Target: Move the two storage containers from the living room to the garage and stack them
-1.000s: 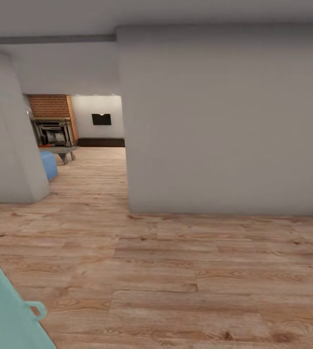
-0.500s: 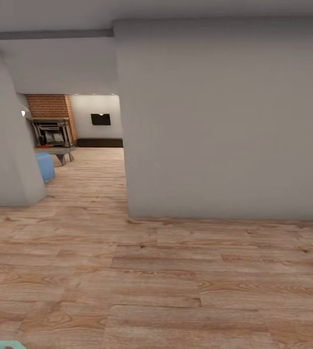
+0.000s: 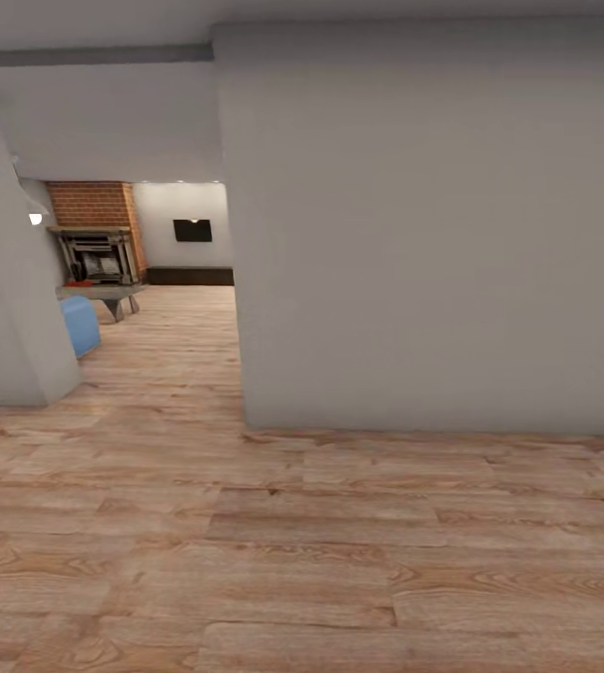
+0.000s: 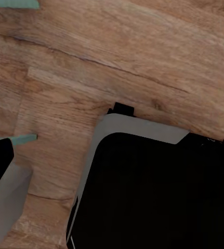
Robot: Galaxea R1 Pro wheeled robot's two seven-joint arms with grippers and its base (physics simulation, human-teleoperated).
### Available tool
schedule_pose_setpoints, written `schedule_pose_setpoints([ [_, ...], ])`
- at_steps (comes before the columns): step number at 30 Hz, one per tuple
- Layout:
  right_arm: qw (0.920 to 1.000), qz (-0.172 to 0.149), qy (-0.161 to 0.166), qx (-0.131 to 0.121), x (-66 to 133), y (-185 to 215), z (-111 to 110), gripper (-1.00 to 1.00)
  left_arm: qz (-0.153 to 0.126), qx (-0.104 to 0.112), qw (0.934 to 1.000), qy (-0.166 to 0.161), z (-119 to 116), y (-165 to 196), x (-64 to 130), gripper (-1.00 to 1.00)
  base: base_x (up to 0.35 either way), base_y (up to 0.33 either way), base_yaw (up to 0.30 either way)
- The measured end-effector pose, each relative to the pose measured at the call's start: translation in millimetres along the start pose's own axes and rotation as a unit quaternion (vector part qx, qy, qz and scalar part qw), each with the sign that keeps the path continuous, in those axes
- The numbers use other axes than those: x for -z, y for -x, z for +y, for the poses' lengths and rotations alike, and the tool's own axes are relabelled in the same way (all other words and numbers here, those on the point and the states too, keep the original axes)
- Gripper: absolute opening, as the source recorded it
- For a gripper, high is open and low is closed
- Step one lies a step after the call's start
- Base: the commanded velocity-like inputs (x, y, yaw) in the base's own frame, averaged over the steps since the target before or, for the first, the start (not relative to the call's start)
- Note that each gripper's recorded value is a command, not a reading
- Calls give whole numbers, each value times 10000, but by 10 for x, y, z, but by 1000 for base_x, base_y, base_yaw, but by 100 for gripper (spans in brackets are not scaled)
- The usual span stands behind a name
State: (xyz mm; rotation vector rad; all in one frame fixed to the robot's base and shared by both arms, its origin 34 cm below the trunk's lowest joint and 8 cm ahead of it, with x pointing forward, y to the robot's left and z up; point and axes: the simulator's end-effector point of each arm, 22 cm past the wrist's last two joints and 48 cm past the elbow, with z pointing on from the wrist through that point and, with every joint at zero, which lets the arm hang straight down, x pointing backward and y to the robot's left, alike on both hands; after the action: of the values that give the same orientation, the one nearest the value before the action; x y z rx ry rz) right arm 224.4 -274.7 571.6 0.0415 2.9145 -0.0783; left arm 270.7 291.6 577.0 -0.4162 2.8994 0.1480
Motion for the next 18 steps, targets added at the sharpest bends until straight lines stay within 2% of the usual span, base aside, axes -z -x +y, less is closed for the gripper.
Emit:
schedule_pose_setpoints([
  [18, 10000, 6, -8, -13, 0, -3, -9, 100, 0, 0, 10000, 0, 0, 0, 0, 100, 320, 0, 6],
])
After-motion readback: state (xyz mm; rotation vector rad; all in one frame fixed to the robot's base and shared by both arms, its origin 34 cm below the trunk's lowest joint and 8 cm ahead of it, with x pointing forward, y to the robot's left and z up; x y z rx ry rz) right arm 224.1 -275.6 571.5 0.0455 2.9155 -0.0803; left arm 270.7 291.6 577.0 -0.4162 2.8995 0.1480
